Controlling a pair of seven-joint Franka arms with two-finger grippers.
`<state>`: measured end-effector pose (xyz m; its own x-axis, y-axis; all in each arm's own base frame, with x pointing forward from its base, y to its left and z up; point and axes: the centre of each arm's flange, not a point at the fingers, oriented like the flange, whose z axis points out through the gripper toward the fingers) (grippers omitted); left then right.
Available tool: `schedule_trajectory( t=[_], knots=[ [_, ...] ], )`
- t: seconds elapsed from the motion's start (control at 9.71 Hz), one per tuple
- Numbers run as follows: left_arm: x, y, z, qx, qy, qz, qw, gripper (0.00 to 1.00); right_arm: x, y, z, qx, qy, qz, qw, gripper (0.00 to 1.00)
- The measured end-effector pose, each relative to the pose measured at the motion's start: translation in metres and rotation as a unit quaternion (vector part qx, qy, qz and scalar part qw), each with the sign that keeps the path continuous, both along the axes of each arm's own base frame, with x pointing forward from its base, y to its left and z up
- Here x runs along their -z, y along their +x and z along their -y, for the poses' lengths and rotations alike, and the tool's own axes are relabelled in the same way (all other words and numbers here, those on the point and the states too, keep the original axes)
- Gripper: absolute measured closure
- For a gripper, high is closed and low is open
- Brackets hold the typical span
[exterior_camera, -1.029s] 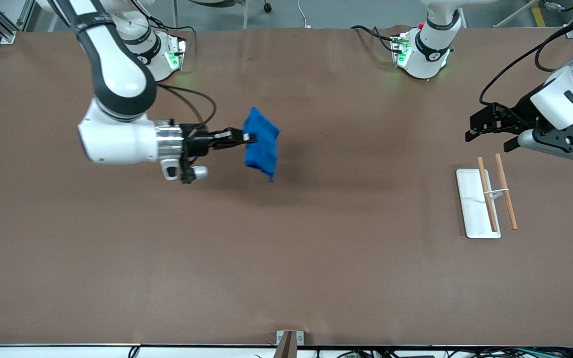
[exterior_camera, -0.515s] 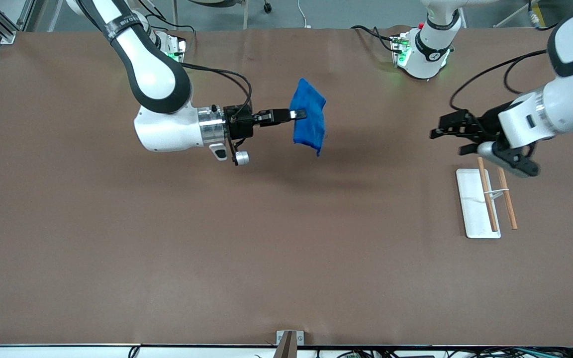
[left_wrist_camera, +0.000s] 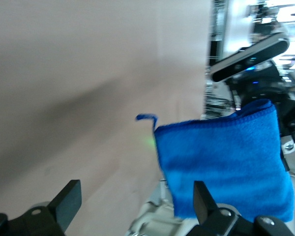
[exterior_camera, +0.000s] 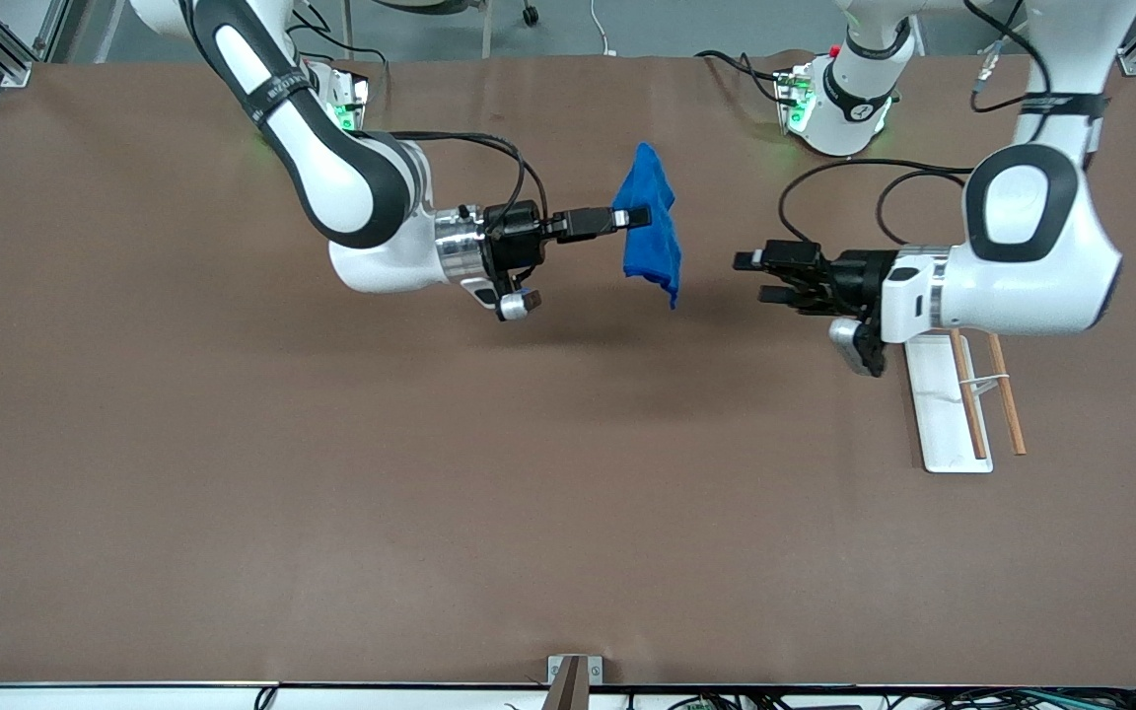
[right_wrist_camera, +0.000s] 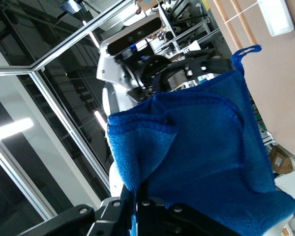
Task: Right arm passes towel to left arm to hang
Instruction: 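Grasp the towel with the left gripper while the right gripper releases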
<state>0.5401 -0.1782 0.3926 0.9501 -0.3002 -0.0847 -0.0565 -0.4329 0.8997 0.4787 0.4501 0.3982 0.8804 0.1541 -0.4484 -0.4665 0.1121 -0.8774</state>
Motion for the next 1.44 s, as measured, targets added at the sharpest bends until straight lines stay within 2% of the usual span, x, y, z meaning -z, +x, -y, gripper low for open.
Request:
schedule_trajectory(
  t=[0.31,0.62,1.13,1.44],
  knots=[
    [0.033,-0.018,-0.006,-0.054,-0.107,-0.014,0.993,0.0,-0.002,0.0,-0.001,0.002,0.008,0.0,1.0,0.95],
    [0.049,-0.044,-0.009,-0.082,-0.187,-0.021,0.979,0.02,-0.002,0.0,-0.001,0.003,0.009,0.0,1.0,0.95],
    [0.082,-0.085,0.015,-0.138,-0.267,-0.008,0.954,0.07,-0.003,0.0,-0.001,0.003,0.01,0.0,1.0,0.95],
    [0.086,-0.1,0.04,-0.142,-0.287,-0.017,0.947,0.15,-0.003,0.0,-0.001,0.003,0.01,0.0,1.0,0.95]
  ],
)
